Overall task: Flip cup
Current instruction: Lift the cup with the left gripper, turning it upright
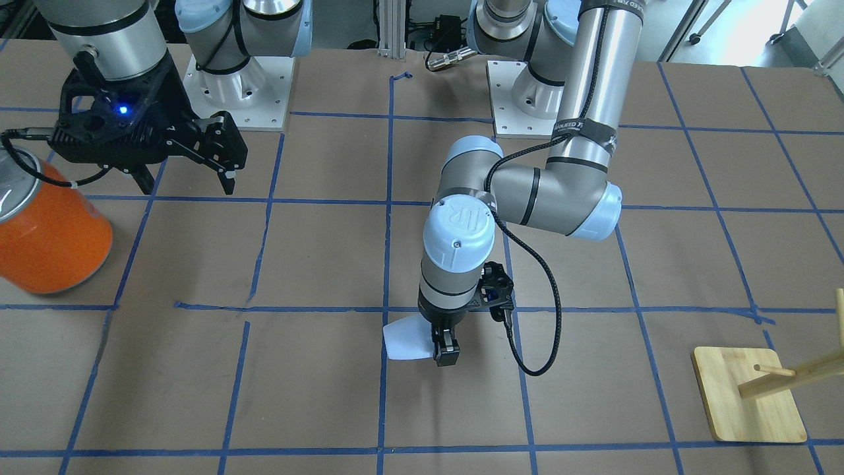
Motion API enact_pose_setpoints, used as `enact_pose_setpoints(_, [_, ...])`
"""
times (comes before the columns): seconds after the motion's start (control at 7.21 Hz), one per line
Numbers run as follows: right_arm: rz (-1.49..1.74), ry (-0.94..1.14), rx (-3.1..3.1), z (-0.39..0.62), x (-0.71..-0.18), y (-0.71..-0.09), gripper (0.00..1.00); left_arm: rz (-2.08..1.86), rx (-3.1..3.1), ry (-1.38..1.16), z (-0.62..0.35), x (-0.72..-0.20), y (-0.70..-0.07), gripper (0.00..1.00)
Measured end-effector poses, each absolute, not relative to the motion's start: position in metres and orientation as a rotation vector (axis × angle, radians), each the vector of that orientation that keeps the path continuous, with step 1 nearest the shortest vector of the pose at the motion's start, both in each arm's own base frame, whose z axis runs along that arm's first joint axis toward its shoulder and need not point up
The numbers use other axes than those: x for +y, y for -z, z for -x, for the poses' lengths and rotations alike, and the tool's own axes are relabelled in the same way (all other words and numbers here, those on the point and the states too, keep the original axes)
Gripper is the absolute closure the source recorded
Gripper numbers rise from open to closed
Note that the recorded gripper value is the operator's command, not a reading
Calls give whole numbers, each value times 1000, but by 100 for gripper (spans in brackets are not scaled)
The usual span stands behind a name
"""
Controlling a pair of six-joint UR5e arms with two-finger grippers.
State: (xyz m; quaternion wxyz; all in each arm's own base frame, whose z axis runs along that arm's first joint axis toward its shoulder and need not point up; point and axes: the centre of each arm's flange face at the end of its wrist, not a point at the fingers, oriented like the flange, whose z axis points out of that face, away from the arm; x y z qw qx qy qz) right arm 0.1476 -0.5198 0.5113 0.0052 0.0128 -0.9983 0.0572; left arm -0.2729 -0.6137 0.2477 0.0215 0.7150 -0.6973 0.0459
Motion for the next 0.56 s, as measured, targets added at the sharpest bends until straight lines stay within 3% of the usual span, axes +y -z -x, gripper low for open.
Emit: enact_pose_setpoints(0.56, [-40, -179, -3124, -147, -520, -511, 0, -2101, -2331, -236, 218, -622, -273, 100])
